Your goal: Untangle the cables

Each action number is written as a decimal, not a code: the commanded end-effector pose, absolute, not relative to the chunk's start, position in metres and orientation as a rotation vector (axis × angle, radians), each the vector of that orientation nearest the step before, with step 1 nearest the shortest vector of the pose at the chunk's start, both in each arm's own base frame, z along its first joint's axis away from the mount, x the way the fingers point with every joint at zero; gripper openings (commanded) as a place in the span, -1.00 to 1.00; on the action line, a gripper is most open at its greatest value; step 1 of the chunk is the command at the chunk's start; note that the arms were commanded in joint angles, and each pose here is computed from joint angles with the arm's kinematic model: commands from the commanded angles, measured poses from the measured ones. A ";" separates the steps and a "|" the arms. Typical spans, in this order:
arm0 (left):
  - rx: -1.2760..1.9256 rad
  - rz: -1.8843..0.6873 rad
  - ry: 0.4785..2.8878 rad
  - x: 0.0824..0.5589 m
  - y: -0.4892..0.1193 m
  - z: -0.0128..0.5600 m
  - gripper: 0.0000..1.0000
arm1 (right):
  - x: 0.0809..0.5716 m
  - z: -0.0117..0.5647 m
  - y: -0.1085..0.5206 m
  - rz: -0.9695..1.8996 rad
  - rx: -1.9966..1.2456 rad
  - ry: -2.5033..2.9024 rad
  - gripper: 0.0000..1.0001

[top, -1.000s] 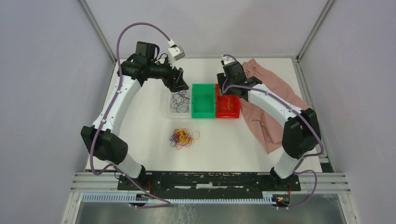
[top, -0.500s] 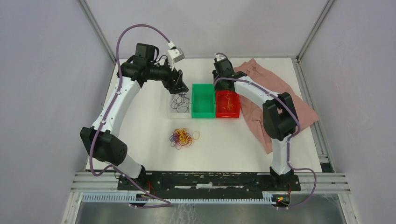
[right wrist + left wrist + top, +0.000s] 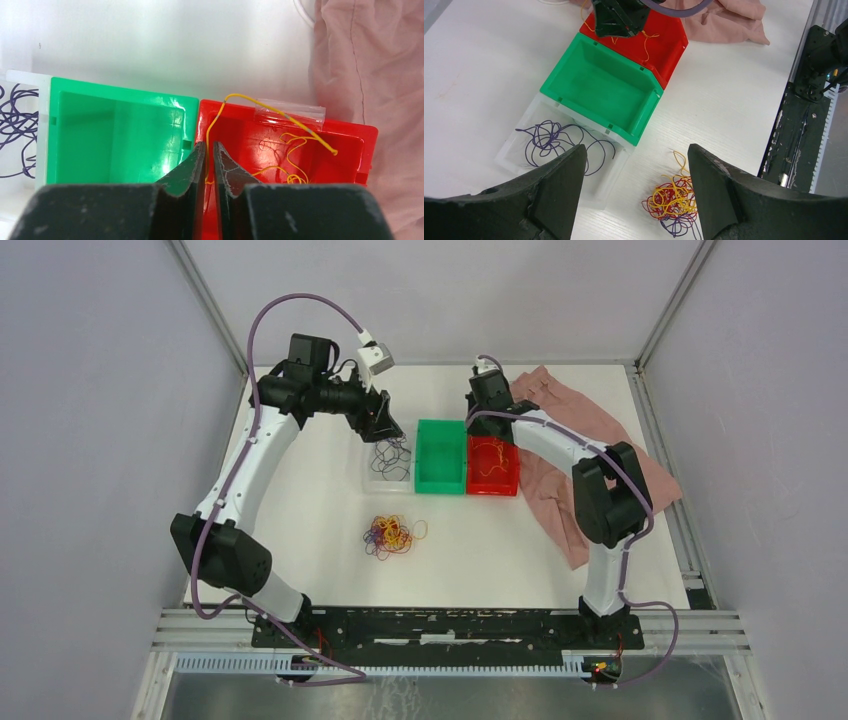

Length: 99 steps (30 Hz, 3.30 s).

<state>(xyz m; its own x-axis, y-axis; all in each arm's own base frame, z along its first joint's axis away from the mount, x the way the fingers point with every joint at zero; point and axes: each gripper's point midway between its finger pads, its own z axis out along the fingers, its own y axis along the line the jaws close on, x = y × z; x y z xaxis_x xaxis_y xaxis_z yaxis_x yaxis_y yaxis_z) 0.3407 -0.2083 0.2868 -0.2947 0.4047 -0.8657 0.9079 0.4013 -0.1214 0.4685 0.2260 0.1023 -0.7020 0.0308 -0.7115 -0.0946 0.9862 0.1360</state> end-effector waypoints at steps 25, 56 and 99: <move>1.136 -0.795 1.773 0.336 -0.208 0.312 0.61 | 0.440 0.072 0.203 0.315 0.094 2.413 -0.96; 1.087 -0.763 1.791 0.344 -0.199 0.319 0.61 | 0.439 0.178 0.206 0.376 -0.032 2.273 0.13; 1.074 -0.751 1.878 0.298 -0.145 0.281 0.55 | 0.264 0.041 0.376 0.707 -0.977 2.403 -0.48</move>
<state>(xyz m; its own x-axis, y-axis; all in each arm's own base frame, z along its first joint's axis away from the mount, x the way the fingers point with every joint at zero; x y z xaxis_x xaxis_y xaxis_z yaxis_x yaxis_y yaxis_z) 0.3036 -0.1382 0.2523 -0.3912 0.4043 -0.8267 0.8501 0.5028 -0.1564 0.2552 0.3681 0.0218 -0.6784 -0.5471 -0.4905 -0.7203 0.6268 0.2971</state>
